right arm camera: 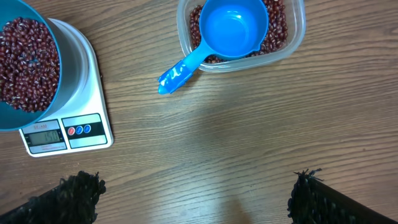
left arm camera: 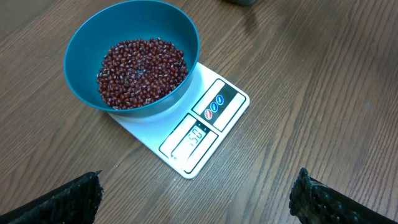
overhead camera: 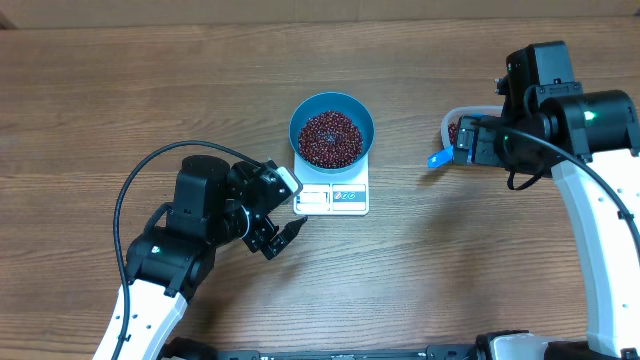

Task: Scoop item into bowl and weigh 150g on scale

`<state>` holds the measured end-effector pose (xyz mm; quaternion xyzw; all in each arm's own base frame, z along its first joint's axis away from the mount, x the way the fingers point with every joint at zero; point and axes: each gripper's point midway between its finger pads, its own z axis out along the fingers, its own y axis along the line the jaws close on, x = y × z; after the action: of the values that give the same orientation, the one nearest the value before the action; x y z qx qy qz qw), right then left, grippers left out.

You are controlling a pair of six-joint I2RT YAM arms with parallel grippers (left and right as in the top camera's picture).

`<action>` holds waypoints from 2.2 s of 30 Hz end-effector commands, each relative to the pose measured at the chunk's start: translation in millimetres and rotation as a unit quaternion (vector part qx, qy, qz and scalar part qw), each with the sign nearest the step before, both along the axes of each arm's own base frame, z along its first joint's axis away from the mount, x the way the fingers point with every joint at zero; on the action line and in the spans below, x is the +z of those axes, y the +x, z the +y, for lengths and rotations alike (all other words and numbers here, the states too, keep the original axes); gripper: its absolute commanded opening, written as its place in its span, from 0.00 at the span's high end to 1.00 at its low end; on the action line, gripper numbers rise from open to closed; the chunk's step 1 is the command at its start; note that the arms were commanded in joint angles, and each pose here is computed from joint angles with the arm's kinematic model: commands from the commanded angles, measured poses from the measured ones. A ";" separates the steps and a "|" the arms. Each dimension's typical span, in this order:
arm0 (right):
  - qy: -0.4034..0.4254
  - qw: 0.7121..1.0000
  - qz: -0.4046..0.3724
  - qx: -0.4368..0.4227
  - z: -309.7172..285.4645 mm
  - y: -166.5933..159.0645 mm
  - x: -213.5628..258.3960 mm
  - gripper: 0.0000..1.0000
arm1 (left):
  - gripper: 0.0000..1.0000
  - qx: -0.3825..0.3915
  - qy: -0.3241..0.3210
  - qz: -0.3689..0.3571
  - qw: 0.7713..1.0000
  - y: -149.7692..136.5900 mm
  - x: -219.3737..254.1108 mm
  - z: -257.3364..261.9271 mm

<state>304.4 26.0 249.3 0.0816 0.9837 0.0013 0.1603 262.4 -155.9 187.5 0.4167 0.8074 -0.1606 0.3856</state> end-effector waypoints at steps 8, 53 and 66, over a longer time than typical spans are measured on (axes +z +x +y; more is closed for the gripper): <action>0.004 1.000 -0.023 0.018 3.4 3.1 12.8 0.00 | 0.00 -0.001 -0.007 0.004 1.000 -0.3 -0.9 0.1; 0.004 1.000 -0.023 0.018 3.5 3.2 12.8 0.00 | 0.01 0.035 0.041 0.026 0.998 -20.5 -31.4 23.8; 0.004 1.000 -0.023 0.018 3.4 3.1 12.8 0.00 | 0.00 0.030 -0.027 -0.145 0.989 -25.0 -16.0 20.8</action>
<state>305.1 26.8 249.5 0.0736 0.9841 0.0024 0.1614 240.6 -136.1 162.3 0.4044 0.7736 -0.1101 0.4754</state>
